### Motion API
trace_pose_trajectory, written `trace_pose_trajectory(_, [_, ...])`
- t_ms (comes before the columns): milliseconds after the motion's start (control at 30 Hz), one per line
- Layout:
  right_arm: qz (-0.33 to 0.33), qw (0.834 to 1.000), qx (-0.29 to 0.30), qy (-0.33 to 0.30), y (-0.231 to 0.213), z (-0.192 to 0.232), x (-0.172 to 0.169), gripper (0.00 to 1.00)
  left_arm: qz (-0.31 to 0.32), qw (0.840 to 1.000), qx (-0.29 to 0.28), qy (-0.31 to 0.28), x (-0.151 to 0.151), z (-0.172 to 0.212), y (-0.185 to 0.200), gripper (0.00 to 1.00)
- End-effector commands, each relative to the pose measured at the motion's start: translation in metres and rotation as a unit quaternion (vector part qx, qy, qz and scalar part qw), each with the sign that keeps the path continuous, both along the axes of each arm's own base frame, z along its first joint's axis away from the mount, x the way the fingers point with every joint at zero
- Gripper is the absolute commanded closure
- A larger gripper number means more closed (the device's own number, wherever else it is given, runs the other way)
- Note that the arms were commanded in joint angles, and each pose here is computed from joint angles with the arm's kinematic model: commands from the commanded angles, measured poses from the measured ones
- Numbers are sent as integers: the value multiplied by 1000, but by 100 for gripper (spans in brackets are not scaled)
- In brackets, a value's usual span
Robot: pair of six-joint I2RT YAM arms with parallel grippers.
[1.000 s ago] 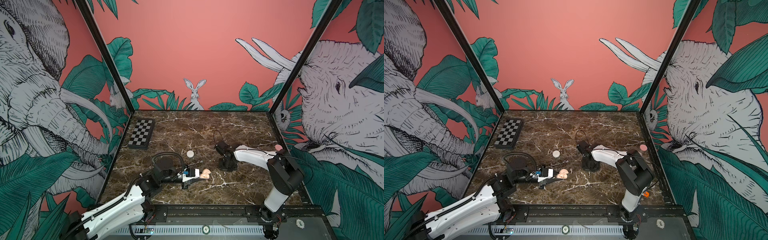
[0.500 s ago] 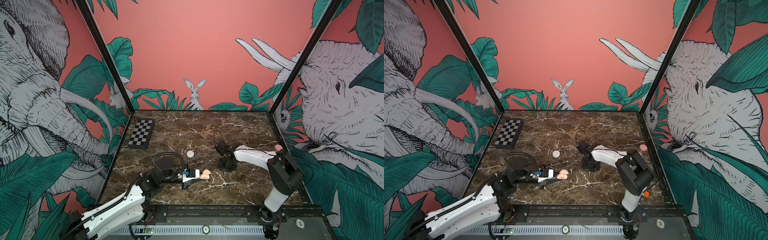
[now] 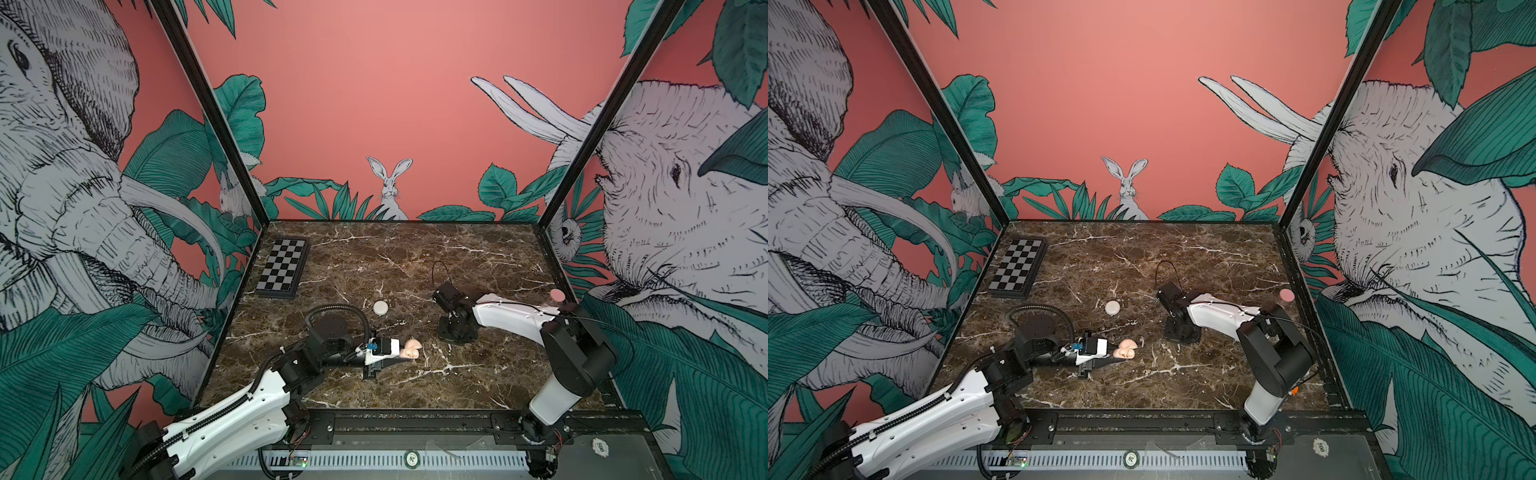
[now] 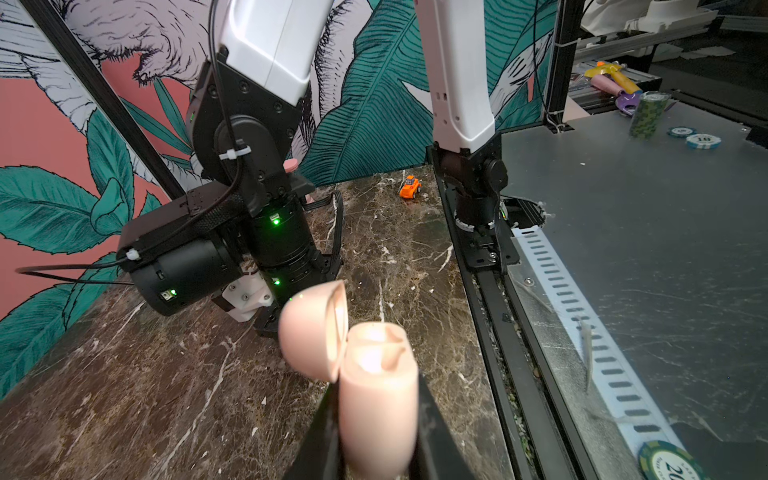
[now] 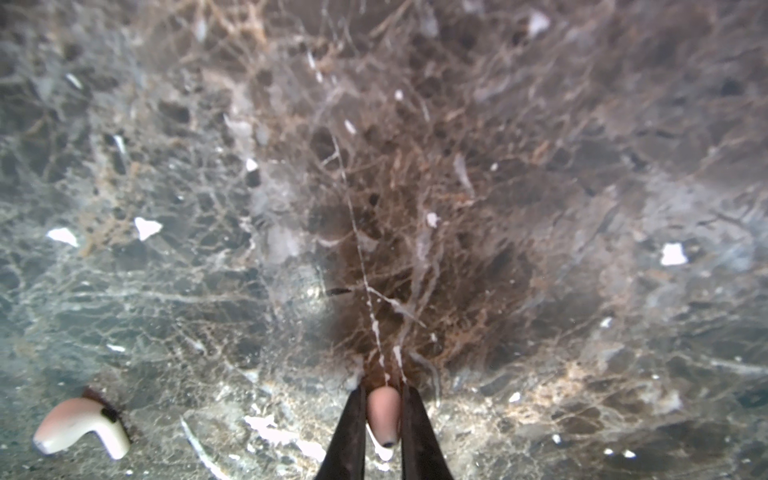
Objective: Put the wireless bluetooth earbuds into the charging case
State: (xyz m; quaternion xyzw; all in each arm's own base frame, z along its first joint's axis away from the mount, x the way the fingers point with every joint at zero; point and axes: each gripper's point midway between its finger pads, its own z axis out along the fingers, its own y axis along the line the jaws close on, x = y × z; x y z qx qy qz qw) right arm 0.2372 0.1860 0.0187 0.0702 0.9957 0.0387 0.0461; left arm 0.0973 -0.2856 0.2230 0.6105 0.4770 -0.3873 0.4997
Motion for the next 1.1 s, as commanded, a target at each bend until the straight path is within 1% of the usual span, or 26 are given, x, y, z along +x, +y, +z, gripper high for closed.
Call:
trace_pose_trajectory(0, [-10,1000,0,1,-5,0,-4,86,-7,1000,-10,-17,-1,14,-2,100])
trace_pose_trajectory(267, [-9,1000,18,-19,-4,5,-1,86,-4,1000,-6,-14,1,12,-3,100])
trace_pose_trajectory(333, [-7,999,32,-36,-1,15,2,86,-2,1000,-6,-13,2,11,-3,100])
trace_pose_trajectory(633, [-3,995,67,-69,5,27,7,86,18,1000,-17,-13,8,16,-3,100])
trace_pose_trajectory(800, [0,992,84,-94,7,39,14,86,25,999,-35,15,12,23,-8,100])
trace_pose_trajectory(1067, [-1,987,109,-118,4,54,20,86,29,996,-66,46,17,51,-16,100])
